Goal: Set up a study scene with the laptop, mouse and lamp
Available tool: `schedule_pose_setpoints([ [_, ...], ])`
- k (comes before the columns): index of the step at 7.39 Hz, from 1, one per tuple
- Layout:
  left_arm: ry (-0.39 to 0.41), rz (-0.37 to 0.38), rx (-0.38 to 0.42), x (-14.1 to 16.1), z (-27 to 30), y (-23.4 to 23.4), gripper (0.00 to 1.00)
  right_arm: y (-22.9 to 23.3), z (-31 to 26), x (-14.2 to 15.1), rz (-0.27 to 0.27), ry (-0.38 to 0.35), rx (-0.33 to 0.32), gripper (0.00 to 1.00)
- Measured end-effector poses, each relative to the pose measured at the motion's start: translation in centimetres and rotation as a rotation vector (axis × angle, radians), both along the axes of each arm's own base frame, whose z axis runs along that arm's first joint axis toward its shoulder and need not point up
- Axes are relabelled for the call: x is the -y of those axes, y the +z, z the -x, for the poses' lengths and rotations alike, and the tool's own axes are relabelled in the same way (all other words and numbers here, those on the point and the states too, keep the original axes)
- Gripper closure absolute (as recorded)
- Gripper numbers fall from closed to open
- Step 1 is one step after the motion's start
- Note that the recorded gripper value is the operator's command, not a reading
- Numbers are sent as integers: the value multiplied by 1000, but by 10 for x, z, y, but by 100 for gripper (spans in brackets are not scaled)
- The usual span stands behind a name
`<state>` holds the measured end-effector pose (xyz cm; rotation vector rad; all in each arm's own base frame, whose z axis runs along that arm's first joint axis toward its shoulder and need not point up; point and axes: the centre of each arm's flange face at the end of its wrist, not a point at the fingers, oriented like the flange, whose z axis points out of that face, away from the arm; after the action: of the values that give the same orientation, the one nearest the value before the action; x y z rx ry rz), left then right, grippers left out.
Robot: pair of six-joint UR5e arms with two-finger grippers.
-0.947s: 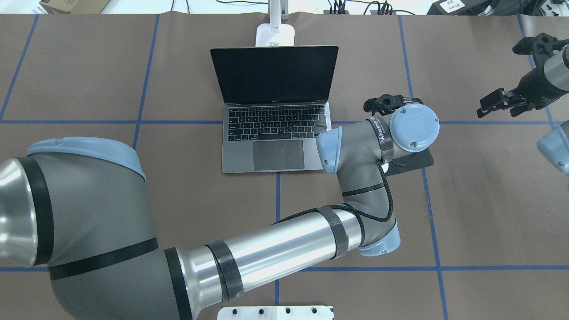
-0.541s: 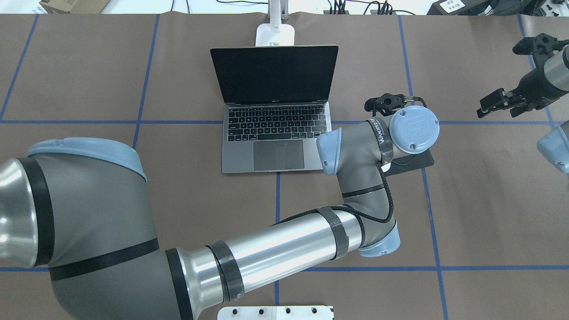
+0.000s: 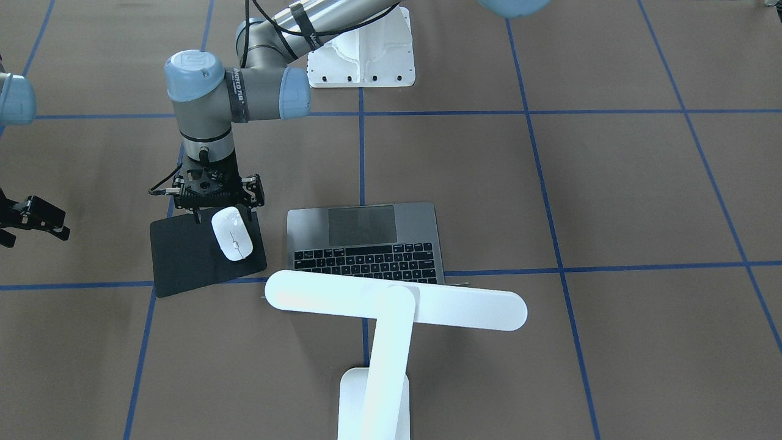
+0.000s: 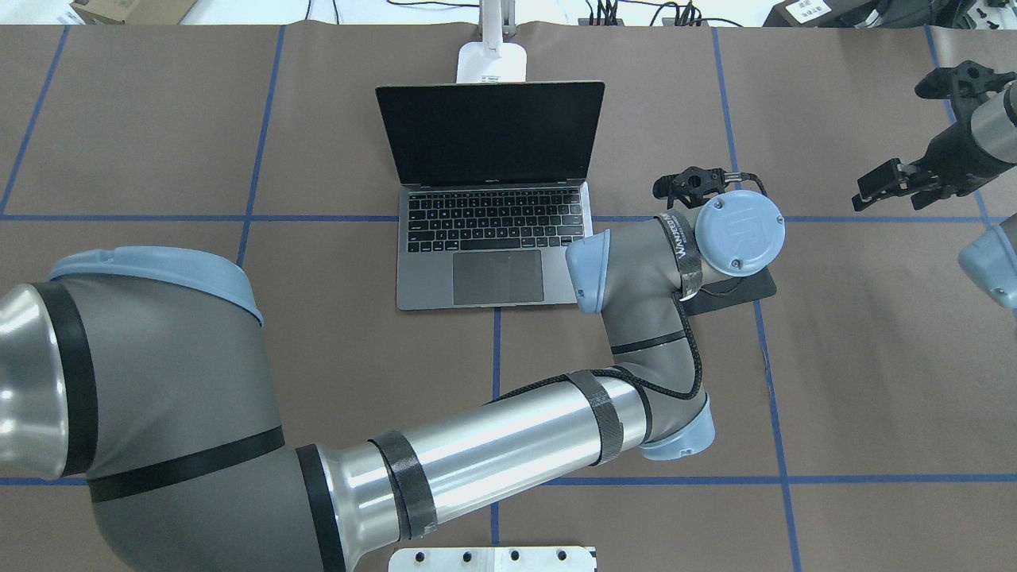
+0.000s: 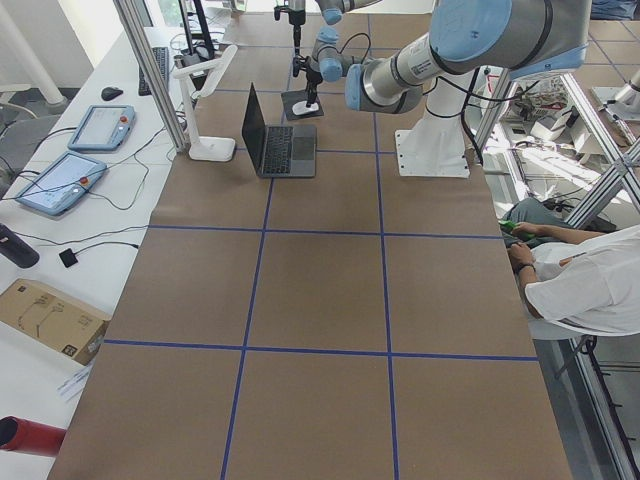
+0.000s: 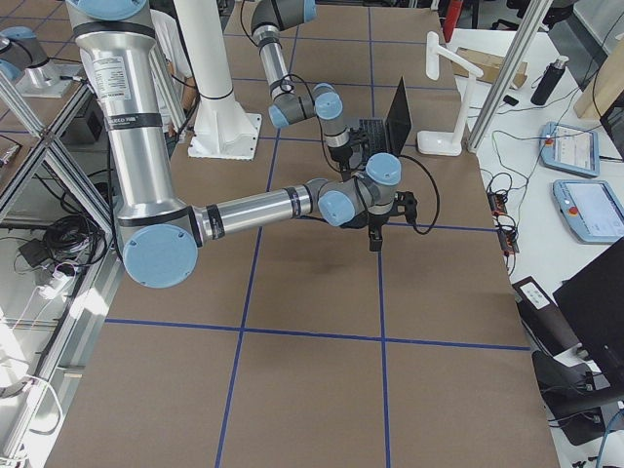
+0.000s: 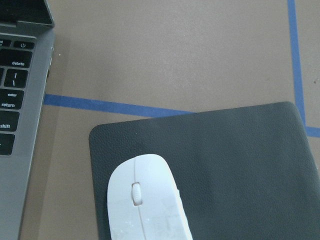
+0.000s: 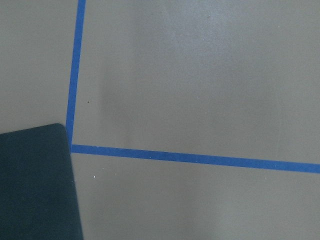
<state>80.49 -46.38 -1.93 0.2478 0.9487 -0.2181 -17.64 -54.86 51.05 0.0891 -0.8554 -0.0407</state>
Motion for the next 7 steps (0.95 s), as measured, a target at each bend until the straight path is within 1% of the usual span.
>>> schedule_pose_setpoints([
  [2, 2, -15, -21, 7, 9, -11, 1, -2, 0, 1, -4, 0, 2, 1],
  [3, 12, -15, -32, 19, 23, -21, 1, -3, -1, 2, -7, 2, 2, 1],
  [4, 36, 10, -37, 32, 45, -26, 1, -4, -3, 3, -10, 6, 1, 1],
  [5, 71, 39, -40, 38, 76, -16, 1, -5, -4, 4, -13, 9, 1, 1],
  [6, 122, 54, -39, 40, 118, 12, 1, -5, -6, 5, -14, 12, 1, 1],
  [7, 177, 52, -30, 45, 164, 52, 1, -5, -12, 6, -12, 19, 3, 1],
])
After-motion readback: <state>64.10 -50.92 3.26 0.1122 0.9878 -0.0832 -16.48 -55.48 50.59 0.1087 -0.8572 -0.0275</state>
